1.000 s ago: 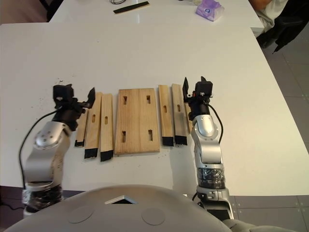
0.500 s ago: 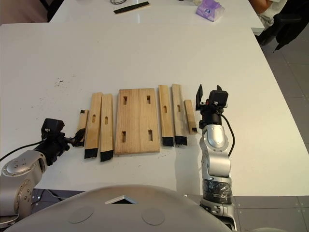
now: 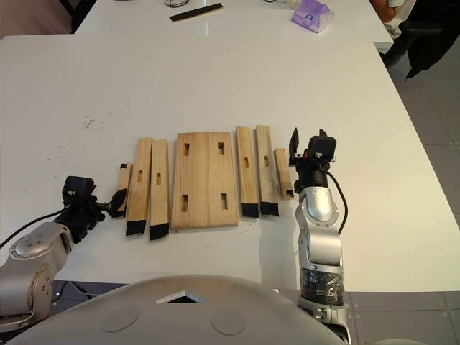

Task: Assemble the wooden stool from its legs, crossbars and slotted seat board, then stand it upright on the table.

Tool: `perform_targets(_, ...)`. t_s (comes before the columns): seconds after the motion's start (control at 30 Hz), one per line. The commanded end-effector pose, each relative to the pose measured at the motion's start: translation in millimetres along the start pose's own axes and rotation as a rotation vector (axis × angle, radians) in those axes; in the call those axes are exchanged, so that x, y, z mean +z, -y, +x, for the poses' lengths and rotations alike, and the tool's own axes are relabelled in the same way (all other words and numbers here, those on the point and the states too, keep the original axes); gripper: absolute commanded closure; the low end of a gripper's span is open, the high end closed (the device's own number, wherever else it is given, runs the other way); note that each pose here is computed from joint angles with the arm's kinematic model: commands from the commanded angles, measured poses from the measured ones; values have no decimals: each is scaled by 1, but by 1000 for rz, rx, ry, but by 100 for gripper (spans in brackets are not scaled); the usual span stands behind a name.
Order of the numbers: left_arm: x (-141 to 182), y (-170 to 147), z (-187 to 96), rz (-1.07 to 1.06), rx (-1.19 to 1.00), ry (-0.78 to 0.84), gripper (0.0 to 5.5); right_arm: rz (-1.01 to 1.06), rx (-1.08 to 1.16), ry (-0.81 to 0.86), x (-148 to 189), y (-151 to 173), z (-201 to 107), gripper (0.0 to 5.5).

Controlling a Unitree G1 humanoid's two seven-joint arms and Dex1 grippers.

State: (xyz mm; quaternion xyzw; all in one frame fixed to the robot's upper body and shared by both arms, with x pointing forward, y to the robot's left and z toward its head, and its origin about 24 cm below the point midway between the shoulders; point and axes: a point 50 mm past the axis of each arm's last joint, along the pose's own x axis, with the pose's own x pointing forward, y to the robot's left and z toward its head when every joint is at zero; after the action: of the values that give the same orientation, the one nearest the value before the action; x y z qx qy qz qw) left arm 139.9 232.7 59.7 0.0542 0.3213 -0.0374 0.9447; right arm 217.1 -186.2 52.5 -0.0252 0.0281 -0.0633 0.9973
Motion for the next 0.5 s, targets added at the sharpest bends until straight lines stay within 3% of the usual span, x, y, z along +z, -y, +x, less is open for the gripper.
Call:
perform_targets(0.03,2,9,-1,-9,-62,-38,150,-8,4,-1,0,-5,-5,248)
perform_targets(0.37,-20,4,2,13,-69,-179,150,-18,12,-33,-11,-5,-6,248)
perform_targets(0.5,-34,-12,5,-62,10,-193,212,-18,15,-34,-11,-7,-5,248)
